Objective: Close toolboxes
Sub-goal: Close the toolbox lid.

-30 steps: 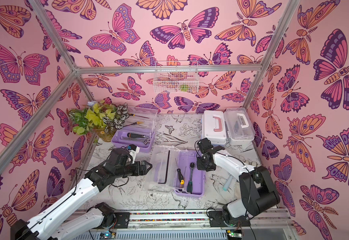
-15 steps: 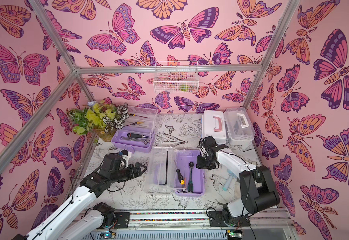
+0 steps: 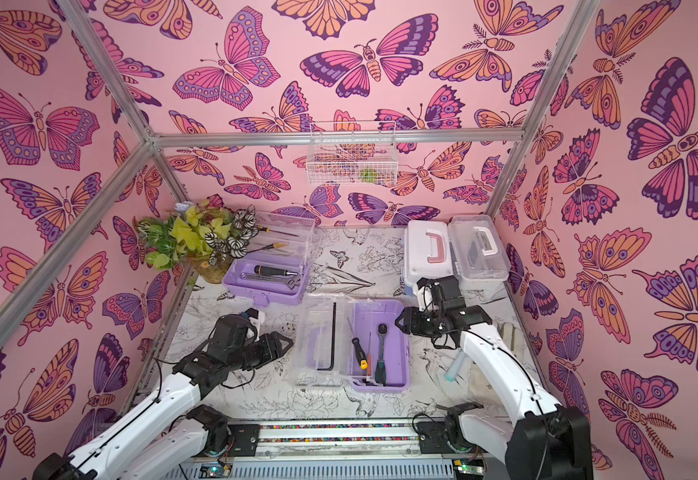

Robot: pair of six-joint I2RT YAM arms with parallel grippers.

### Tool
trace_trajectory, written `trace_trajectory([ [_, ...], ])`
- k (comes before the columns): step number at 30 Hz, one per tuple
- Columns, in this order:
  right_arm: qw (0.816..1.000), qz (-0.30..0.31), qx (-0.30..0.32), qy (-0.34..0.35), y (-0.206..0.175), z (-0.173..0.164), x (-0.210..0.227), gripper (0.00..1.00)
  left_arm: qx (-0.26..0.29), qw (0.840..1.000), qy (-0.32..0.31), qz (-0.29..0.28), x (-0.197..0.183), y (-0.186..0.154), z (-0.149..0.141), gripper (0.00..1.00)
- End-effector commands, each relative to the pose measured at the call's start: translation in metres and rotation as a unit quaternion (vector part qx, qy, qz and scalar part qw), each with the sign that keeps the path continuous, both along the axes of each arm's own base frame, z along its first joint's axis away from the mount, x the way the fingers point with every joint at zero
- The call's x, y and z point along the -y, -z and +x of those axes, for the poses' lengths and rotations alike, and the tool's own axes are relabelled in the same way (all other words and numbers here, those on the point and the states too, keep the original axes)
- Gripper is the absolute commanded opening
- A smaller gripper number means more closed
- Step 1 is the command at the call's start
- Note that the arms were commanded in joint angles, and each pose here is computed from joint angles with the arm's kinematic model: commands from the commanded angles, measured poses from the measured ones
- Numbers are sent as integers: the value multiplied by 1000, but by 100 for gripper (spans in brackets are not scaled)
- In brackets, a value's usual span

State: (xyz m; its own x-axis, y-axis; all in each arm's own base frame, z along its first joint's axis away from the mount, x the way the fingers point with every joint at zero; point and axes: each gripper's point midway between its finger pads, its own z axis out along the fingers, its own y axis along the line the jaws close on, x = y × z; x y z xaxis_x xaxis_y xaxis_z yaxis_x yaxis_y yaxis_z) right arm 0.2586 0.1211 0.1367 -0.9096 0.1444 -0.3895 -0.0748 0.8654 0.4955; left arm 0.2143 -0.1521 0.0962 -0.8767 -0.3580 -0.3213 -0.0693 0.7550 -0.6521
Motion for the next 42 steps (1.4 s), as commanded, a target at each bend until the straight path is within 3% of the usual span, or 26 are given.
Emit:
trace_trajectory([
  [1,1000,13,-4,11,0,-3,2,55,-2,1000,2,-11,3,8,1,63],
  [5,1000,18,-16,4,5,-4,-1,54,-24,1000,16,0,5,26,-2,62],
  [12,999,21,-43,1,19,-1,-4,52,-45,998,39,5,14,44,-3,48],
  [20,998,14,-52,18,24,5,-1,51,-55,995,80,18,24,52,-3,39],
  [22,998,9,-52,26,24,5,1,51,-59,994,86,23,26,55,-3,32],
  [27,998,-33,-33,37,14,16,14,49,-57,993,91,48,22,53,-2,7],
  [29,996,-72,-40,40,8,19,24,47,-58,992,92,63,19,50,-3,5],
  [32,989,-122,-59,54,3,25,39,35,-50,991,95,85,17,40,-2,3],
  [37,998,-28,-38,52,-2,41,10,34,-31,988,99,118,13,17,-1,0],
  [42,998,-4,-43,47,18,40,6,29,-19,986,105,129,10,2,-2,0],
])
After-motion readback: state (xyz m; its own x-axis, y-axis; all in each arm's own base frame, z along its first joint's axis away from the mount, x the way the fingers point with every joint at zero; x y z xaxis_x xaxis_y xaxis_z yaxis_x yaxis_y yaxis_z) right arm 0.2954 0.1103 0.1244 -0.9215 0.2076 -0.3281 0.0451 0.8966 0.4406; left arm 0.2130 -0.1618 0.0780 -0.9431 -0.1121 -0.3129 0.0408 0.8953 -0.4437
